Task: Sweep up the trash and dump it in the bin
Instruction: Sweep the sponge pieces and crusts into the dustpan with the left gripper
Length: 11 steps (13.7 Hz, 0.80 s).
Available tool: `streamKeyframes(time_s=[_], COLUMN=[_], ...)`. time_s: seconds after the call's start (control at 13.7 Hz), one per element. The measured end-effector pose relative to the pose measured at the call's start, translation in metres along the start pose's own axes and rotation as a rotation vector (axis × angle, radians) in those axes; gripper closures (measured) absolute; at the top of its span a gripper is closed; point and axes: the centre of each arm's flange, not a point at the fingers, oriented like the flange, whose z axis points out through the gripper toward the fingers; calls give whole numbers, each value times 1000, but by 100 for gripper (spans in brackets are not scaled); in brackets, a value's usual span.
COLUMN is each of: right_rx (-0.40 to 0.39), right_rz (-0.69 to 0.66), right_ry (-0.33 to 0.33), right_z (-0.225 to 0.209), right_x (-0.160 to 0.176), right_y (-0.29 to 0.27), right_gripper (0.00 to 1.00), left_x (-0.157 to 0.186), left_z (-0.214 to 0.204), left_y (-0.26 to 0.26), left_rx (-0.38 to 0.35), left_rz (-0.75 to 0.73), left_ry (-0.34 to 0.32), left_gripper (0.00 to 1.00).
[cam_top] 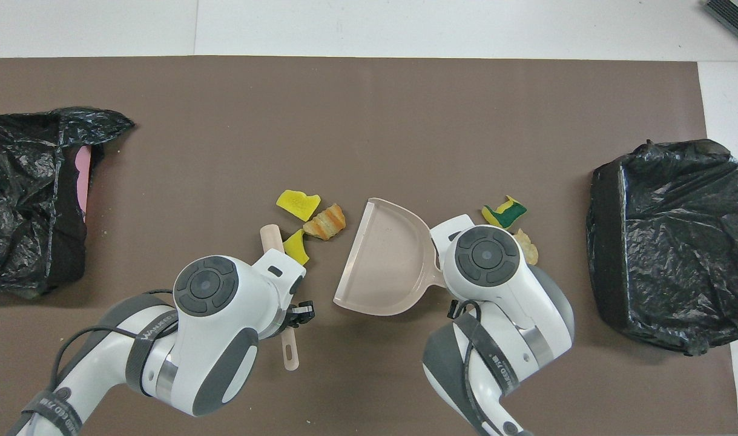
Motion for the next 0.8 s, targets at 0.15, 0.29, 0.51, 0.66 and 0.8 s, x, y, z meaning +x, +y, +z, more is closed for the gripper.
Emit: streamKeyframes(time_s=[0.15,0.29,0.51,0.66,0.8], right_rx=[0,0,0,0,0], right_rz=[2,3,3,4,4], right_ry=[0,0,0,0,-1], right_z=[0,0,0,0,0], right_x=[0,0,0,0,0], right_y=[0,0,0,0,0], right_gripper=[67,67,67,67,67], left_x=[-8,-23,-53,-68,-70], left_z=[1,3,6,3,-7], left_y=[11,32,64,81,89], left_rx=[-2,-7,-6,-10,-18], left_rz=[99,219,355,405,420], left_ry=[11,32,48,57,64], left_gripper=[74,74,74,74,74])
